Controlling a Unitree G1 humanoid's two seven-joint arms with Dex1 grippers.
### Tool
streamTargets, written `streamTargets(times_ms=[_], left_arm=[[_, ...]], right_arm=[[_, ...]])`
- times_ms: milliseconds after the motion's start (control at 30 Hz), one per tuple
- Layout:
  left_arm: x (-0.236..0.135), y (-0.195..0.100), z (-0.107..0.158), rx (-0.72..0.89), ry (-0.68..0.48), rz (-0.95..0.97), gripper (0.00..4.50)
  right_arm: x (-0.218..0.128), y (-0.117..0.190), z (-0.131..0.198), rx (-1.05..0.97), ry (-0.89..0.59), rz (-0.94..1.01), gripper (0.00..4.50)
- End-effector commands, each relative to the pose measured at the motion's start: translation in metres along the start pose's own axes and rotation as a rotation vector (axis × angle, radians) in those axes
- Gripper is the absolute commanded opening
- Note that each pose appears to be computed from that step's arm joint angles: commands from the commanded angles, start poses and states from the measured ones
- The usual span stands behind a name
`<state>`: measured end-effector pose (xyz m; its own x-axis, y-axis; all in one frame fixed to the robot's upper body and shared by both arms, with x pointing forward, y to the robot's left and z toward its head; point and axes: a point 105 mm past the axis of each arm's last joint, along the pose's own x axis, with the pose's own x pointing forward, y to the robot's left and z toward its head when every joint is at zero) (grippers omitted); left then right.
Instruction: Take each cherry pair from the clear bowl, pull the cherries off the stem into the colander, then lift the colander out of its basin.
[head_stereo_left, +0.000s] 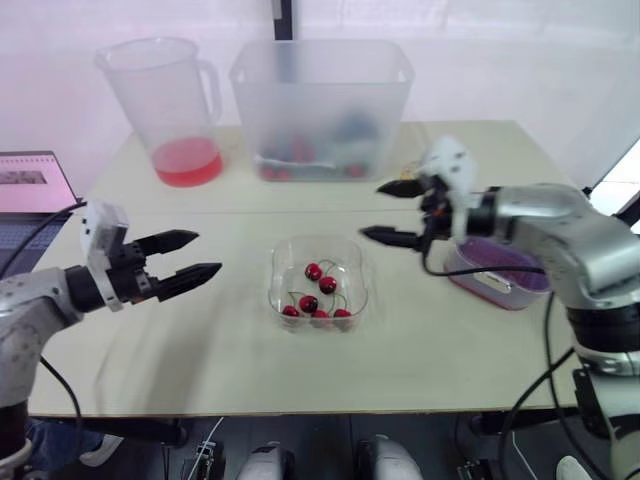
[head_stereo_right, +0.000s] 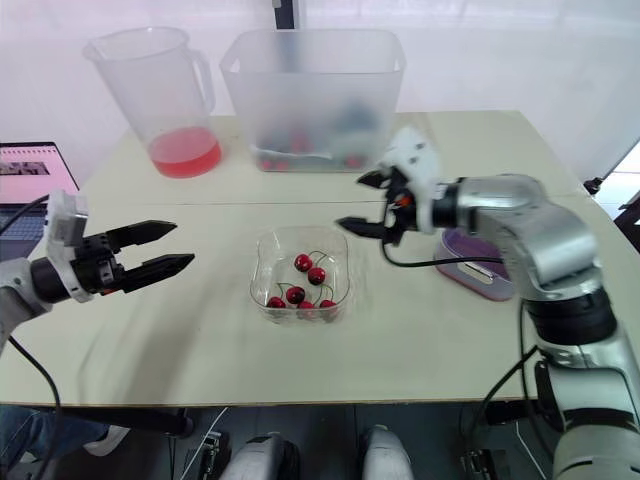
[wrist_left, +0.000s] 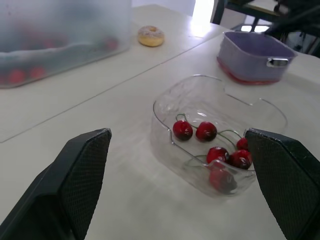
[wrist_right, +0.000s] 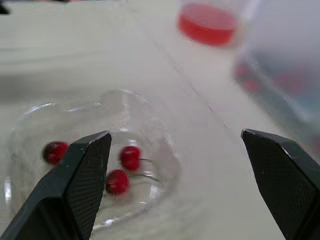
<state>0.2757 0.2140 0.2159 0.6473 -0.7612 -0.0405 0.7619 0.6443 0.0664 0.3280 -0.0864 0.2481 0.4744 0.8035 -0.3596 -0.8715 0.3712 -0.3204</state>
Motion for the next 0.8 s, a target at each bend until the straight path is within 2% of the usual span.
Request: streamTargets(times_ms=[33, 200, 333, 567, 600, 633, 700, 800], left_arm=[[0.001, -0.009, 0.007, 0.067, -0.03, 0.014, 4.5], [-0.005, -0.023, 0.007, 0.015, -0.059, -0.02, 4.5], [-0.012, -0.028, 0.01, 0.05, -0.065, -0.026, 4.5], [-0.013, -0.035, 0.001, 0.065, -0.003, -0.048, 4.5], [-0.013, -0.036, 0.0, 0.07, 0.005, -0.051, 4.5], [-0.013, -0.036, 0.0, 0.068, 0.009, -0.053, 4.5], [-0.014, -0.04, 0.001, 0.053, 0.001, -0.071, 4.5], [-0.015, -0.043, -0.002, 0.056, 0.032, -0.089, 4.5]], right_arm=[[0.028, 0.023, -0.001, 0.028, 0.072, 0.102, 4.45], [0.056, 0.037, -0.022, 0.025, 0.187, 0.127, 4.45], [0.069, 0.042, -0.031, 0.04, 0.256, 0.128, 4.45], [0.083, 0.035, -0.045, 0.069, 0.357, 0.05, 4.45], [0.084, 0.034, -0.047, 0.067, 0.371, 0.044, 3.88], [0.084, 0.033, -0.05, 0.06, 0.384, 0.037, 3.64], [0.082, 0.032, -0.053, 0.037, 0.412, 0.028, 2.76], [0.081, 0.031, -0.055, 0.038, 0.421, 0.023, 2.76]])
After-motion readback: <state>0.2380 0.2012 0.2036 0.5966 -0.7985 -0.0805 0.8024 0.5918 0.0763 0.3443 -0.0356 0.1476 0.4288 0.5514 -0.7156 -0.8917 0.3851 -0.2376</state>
